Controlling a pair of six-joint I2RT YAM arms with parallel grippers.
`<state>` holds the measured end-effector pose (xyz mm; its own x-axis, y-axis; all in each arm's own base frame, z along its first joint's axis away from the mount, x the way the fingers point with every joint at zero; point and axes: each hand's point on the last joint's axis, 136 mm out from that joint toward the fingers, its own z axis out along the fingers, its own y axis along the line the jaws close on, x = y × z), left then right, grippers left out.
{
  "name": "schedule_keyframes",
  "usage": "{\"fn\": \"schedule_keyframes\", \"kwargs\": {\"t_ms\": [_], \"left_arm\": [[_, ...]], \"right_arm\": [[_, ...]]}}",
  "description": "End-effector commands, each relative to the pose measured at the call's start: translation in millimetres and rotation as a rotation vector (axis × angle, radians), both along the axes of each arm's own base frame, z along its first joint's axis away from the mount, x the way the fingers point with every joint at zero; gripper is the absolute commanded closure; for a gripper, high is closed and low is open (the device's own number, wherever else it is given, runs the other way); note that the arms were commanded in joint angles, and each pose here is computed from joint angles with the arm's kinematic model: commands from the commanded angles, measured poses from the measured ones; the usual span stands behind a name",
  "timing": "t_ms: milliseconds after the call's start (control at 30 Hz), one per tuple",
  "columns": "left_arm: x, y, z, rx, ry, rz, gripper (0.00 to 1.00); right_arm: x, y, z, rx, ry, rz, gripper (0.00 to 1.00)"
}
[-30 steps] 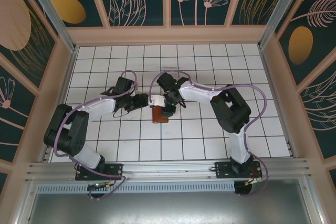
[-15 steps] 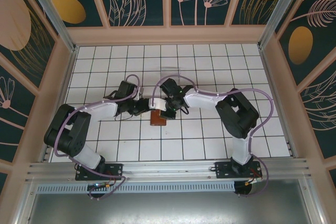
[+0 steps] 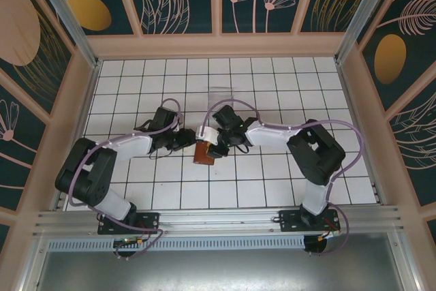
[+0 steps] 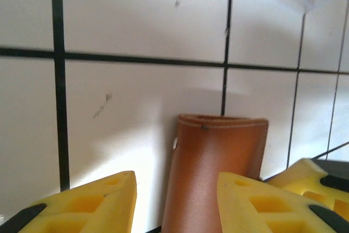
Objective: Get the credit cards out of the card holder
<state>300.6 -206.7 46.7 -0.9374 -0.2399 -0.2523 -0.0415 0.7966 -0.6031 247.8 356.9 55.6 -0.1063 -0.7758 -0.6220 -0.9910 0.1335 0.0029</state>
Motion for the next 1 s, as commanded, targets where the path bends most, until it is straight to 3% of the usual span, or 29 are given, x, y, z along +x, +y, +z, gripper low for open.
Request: {"fn": "schedule_keyframes", "kwargs": {"t_ms": [0,167,433,567,733,800,967], "left_arm": [[15,6,14,0.027,-0.066,0.050,0.56],[26,9,20,0.043,-0.089,0.052,0.55],[38,31,25,0.079,-0.107,0.084,0.55],[42,42,27,0.092,-0.110,0.089,0.55],[42,43,29,0.102,-0.114,0.073,0.54],[42,40,29,0.091,-0.110,0.064,0.54],[40,38,31,0.069,-0.108,0.061,0.54]], "right_arm": [[3,8,30,0.088,0.016,-0.133,0.63],[2,10,38,0.094,0.090,-0.345,0.56],[16,1,37,0.097,0.306,-0.905,0.57],[13,-7,31,0.060,0.403,-1.107,0.58],[8,-8,26,0.038,0.431,-1.210,0.38],[9,-6,20,0.012,0.434,-1.223,0.21],[11,-5,7,-0.043,0.411,-1.263,0.18]]}}
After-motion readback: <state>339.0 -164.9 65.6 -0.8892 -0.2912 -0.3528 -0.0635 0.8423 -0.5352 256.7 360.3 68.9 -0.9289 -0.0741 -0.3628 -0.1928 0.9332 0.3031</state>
